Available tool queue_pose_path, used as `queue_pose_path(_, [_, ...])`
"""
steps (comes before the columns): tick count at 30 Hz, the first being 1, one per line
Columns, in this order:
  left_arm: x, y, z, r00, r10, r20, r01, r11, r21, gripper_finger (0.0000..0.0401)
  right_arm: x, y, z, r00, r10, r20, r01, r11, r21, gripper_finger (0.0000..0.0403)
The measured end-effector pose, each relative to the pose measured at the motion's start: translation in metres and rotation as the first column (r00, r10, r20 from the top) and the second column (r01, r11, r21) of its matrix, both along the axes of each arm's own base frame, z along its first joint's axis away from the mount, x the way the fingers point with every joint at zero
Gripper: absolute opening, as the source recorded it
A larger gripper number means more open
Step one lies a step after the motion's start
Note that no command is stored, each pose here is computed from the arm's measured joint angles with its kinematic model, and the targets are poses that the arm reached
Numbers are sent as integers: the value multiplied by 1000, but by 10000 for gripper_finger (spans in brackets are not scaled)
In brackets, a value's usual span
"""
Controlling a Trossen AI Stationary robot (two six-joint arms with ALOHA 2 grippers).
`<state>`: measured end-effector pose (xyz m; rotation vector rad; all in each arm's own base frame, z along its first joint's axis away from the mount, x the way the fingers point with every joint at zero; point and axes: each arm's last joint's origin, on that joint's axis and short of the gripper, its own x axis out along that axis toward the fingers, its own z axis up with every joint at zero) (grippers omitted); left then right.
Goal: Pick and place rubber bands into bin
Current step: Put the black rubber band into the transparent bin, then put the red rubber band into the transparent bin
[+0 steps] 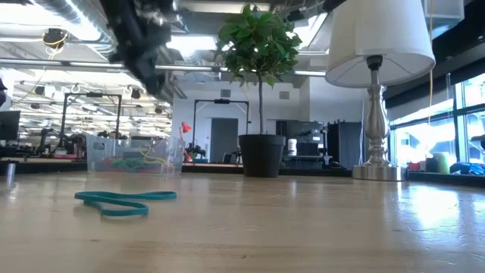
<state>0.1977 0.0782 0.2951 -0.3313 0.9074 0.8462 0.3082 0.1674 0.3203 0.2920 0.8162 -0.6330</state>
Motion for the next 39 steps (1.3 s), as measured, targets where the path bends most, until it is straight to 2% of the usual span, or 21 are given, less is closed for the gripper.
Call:
queue_pose_path(6, [-19,48,-36,986,153,-68,-162,974,-155,3,4,3,-8,1000,5,27,-6,999,37,177])
queue_pose_path(8, [-25,58,-49,974,196,-116,-215,960,-182,4,5,4,-8,999,-6,40,4,998,56,177])
queue_pose_path(11, [-32,66,-64,963,200,-182,-235,951,-199,14,5,4,-8,998,-30,50,27,997,74,177])
queue_pose_path(21, [-36,75,-72,945,233,-228,-275,945,-175,128,6,4,-7,998,-31,63,26,996,83,177])
queue_pose_path(26, [-36,75,-72,942,243,-233,-285,944,-169,160,5,4,-8,999,-27,47,24,997,71,177])
queue_pose_path(29, [-35,73,-72,954,219,-204,-263,938,-224,163,0,1,-10,1000,-26,-14,27,999,44,177])
queue_pose_path(33, [-31,63,-69,971,181,-157,-220,932,-289,150,-12,-4,-16,984,-19,-177,28,998,48,170])
queue_pose_path(36, [-25,50,-63,978,173,-119,-200,938,-283,134,-25,-5,-30,949,-3,-314,17,999,41,153])
queue_pose_path(39, [-18,35,-56,982,176,-64,-187,946,-266,120,-40,-3,-48,928,26,-372,6,996,85,133])
